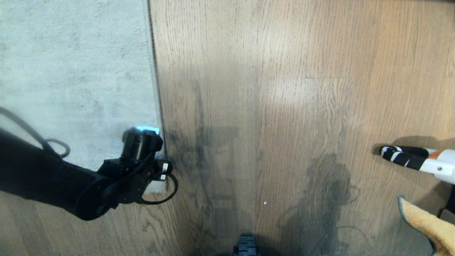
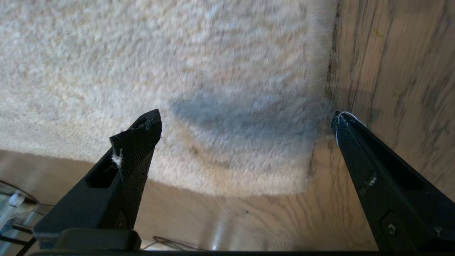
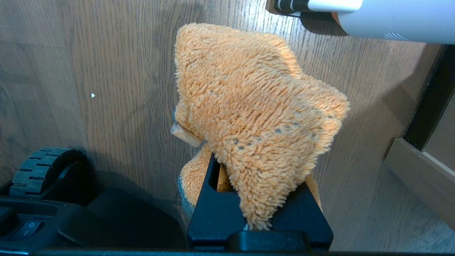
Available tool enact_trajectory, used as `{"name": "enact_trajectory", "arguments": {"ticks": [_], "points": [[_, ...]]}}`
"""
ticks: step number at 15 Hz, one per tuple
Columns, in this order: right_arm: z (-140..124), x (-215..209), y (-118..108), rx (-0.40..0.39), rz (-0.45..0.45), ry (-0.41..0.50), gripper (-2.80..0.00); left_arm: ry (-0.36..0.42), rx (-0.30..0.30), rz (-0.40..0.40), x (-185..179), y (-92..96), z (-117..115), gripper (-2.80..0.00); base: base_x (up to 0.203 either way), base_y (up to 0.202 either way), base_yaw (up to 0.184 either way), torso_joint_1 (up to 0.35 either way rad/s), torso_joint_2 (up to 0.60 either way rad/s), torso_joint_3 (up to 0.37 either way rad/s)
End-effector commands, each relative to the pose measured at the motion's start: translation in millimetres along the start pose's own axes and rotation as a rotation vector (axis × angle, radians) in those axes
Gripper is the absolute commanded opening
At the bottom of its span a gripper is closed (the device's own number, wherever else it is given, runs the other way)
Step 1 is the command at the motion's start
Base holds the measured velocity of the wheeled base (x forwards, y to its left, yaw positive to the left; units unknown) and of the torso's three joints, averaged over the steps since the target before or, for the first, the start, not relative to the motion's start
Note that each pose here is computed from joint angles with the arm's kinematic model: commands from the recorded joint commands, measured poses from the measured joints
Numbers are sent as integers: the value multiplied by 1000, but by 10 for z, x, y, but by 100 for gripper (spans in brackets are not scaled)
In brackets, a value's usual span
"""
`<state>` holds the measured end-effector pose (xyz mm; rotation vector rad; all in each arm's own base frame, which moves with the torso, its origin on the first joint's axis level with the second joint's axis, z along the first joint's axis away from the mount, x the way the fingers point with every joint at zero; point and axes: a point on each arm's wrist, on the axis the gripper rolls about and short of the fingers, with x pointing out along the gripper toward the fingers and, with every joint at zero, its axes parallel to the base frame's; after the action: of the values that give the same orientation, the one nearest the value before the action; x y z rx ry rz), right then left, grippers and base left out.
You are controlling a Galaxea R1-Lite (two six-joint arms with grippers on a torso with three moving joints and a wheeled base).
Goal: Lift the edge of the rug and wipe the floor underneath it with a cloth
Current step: Lift up the carpet
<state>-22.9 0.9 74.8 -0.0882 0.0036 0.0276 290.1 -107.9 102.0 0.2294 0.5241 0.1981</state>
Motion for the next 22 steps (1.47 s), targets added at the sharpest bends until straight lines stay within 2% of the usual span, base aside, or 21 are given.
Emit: {"name": "enact_trajectory", "arguments": {"ticks": [1,4,9,15,22], "points": [[0,1,0,-1,0,1,-280,2,-1,10,87,-25,-26,0,0,0,0,0,0,0],[0,1,0,-1,0,1,-280,4,1,29,124,20,-19,0,0,0,0,0,0,0],[0,1,0,-1,0,1,-280,-3,78,92,159,219,57,0,0,0,0,0,0,0],[0,1,0,-1,0,1,-280,-6,119,145,178,410,118,0,0,0,0,0,0,0],[0,1,0,-1,0,1,-280,-58,112,191,84,564,287,0,0,0,0,0,0,0]]}}
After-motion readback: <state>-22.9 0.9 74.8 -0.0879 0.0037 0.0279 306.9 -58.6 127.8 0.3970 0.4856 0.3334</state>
